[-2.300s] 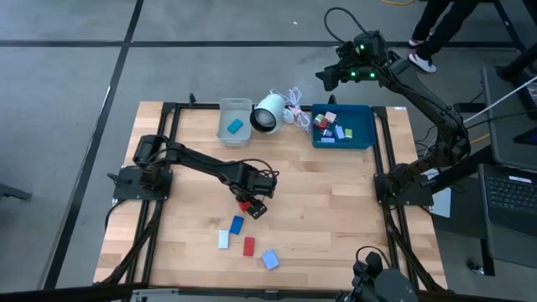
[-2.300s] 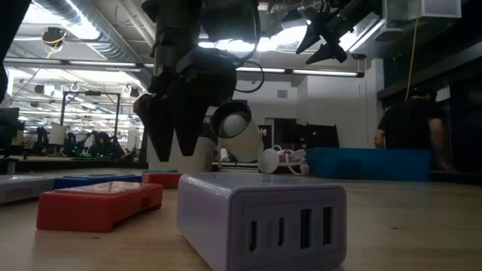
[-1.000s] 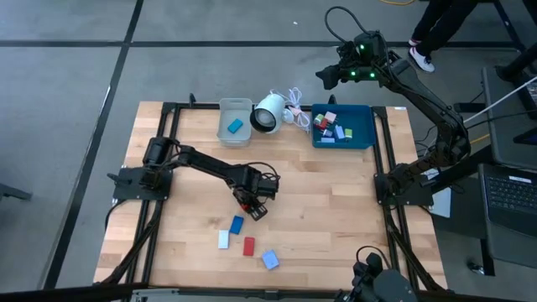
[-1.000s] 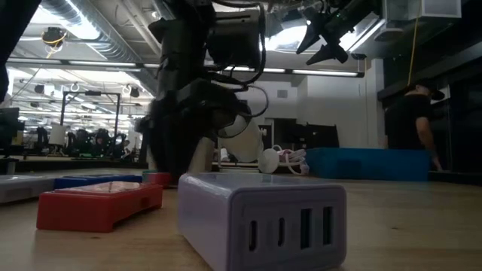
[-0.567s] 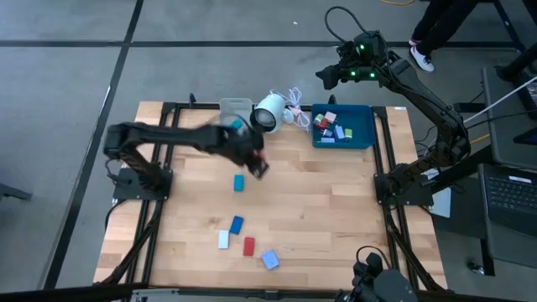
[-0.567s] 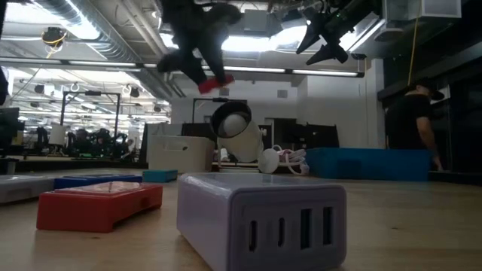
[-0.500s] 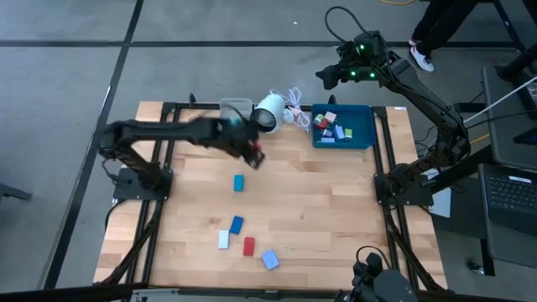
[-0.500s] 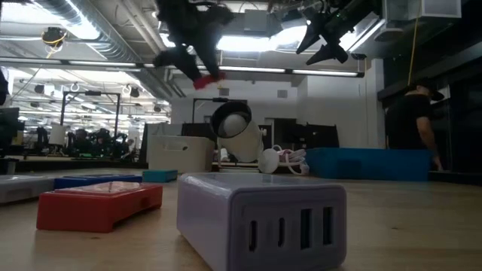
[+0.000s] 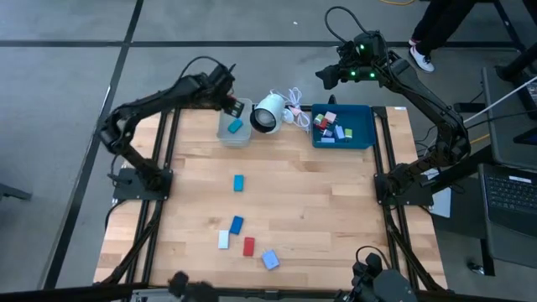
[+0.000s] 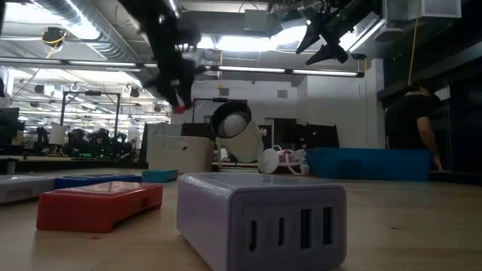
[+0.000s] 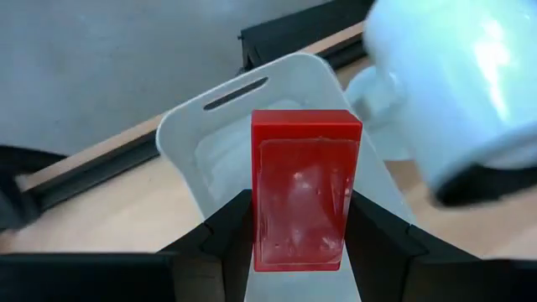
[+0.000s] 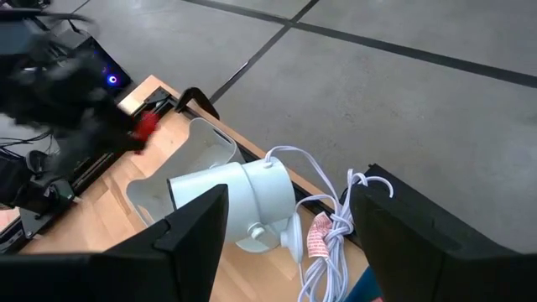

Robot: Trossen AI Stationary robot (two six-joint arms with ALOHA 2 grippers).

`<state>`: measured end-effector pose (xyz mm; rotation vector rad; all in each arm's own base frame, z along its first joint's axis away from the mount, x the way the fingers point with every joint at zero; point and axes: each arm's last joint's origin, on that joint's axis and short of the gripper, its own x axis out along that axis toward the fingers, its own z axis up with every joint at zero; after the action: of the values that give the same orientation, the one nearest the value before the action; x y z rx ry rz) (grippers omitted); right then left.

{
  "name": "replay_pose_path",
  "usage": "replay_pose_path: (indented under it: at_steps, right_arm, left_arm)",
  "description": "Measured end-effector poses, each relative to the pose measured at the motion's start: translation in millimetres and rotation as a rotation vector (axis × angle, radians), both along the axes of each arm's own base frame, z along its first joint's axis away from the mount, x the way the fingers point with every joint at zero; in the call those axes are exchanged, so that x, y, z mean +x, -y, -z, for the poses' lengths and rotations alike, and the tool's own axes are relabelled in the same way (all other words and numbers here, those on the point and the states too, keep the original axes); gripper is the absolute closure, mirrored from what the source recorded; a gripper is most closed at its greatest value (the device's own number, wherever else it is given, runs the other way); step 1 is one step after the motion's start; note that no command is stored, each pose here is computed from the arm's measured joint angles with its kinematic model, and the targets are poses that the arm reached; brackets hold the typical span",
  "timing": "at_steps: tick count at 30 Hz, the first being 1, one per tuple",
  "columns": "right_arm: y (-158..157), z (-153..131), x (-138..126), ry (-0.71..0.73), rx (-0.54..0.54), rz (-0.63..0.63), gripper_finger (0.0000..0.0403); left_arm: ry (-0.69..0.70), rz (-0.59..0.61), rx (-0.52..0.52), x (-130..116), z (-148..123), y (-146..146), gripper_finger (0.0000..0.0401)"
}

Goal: Pick & Place Office items
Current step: Put the top red timer into the gray bin, then put the blue timer into the gray bin

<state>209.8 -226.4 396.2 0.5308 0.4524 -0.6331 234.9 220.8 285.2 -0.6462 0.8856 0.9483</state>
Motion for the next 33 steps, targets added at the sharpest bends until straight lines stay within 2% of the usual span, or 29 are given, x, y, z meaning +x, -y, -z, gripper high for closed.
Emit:
replay_pose_path:
  at_steps: [4, 8, 10, 12, 16, 20, 24, 28, 33]
  right_arm:
    - [0, 0, 0, 0.001, 0.002, 0.001, 0.0147]
    - [0, 0, 0, -0.002, 0.006, 0.001, 0.0147]
    - [-1, 1, 0, -0.007, 0.011, 0.001, 0.0147]
    - [-1, 1, -1, -0.011, 0.014, 0.001, 0.0147]
    - [-1, 2, -1, -0.015, 0.015, -0.001, 0.0147]
    - [-1, 2, -1, -0.021, 0.004, -0.009, 0.0147]
    - [-1, 2, -1, -0.024, -0.001, -0.013, 0.0147]
    - [-1, 2, -1, -0.029, -0.009, -0.020, 0.0147]
    - [-1, 2, -1, -0.035, -0.021, -0.033, 0.0147]
  left_arm:
    - [-0.019, 0.031, -0.030, 7, 30, -27, 0.0253]
    - [-0.047, 0.047, -0.091, 16, 62, -42, 0.0252]
    - [-0.070, 0.049, -0.121, 18, 73, -44, 0.0230]
    - [-0.089, 0.061, -0.133, 21, 81, -45, 0.0190]
    - [-0.090, 0.096, -0.112, 25, 79, -41, 0.0124]
    - [-0.034, 0.088, -0.061, 25, 58, -36, 0.0099]
    - [0.029, 0.006, -0.092, 23, 30, -16, 0.0095]
    - [0.044, -0.109, -0.139, 27, 9, 25, 0.0094]
    - [-0.058, -0.285, -0.222, 36, 10, 83, 0.0094]
